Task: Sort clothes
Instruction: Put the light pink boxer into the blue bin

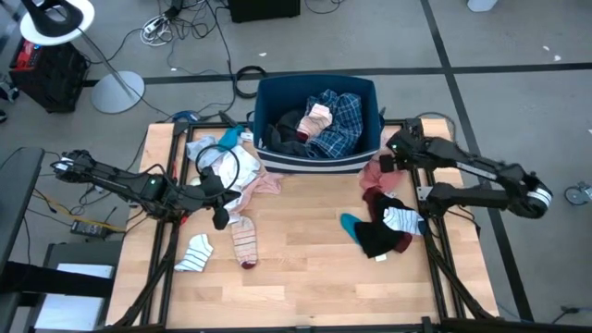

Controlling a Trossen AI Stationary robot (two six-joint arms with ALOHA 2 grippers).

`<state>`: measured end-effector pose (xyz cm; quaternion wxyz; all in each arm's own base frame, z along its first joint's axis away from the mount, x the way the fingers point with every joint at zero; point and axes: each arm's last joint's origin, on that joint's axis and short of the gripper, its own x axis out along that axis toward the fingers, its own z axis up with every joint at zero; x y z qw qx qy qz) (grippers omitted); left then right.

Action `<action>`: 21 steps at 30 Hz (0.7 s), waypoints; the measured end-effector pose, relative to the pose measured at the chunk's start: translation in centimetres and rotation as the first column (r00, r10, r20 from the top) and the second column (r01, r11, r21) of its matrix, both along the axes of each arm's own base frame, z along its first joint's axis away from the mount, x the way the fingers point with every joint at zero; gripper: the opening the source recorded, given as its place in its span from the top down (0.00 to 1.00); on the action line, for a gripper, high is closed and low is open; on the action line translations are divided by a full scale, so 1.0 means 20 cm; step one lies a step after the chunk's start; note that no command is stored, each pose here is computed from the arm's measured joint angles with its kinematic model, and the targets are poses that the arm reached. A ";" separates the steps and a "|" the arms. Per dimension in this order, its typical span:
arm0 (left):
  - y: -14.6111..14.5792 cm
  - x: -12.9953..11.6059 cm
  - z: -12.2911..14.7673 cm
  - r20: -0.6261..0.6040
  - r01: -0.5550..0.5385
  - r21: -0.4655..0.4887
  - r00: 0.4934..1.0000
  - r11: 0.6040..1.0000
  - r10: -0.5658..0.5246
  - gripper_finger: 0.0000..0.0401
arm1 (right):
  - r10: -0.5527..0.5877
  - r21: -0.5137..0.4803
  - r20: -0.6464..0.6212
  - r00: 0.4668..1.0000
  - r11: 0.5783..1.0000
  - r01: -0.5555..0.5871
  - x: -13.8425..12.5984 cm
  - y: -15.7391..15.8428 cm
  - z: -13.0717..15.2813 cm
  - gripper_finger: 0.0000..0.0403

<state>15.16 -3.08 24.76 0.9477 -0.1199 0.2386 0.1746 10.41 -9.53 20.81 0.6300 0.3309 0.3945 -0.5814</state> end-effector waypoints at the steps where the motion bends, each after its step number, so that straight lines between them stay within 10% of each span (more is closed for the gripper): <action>1: 0.00 0.00 0.00 0.000 0.000 0.000 1.000 1.000 0.000 0.99 | 0.001 -0.029 0.018 1.000 1.000 0.000 -0.01 0.01 0.06 0.99; 10: 0.00 0.00 0.00 0.001 0.001 -0.001 1.000 1.000 -0.001 0.99 | 0.101 -0.220 0.235 0.967 0.974 -0.048 -0.07 0.13 0.53 0.99; 21: 0.00 0.00 0.00 0.006 0.001 -0.003 1.000 1.000 -0.001 0.99 | 0.218 -0.232 0.295 0.930 0.961 -0.151 -0.04 0.19 0.62 0.96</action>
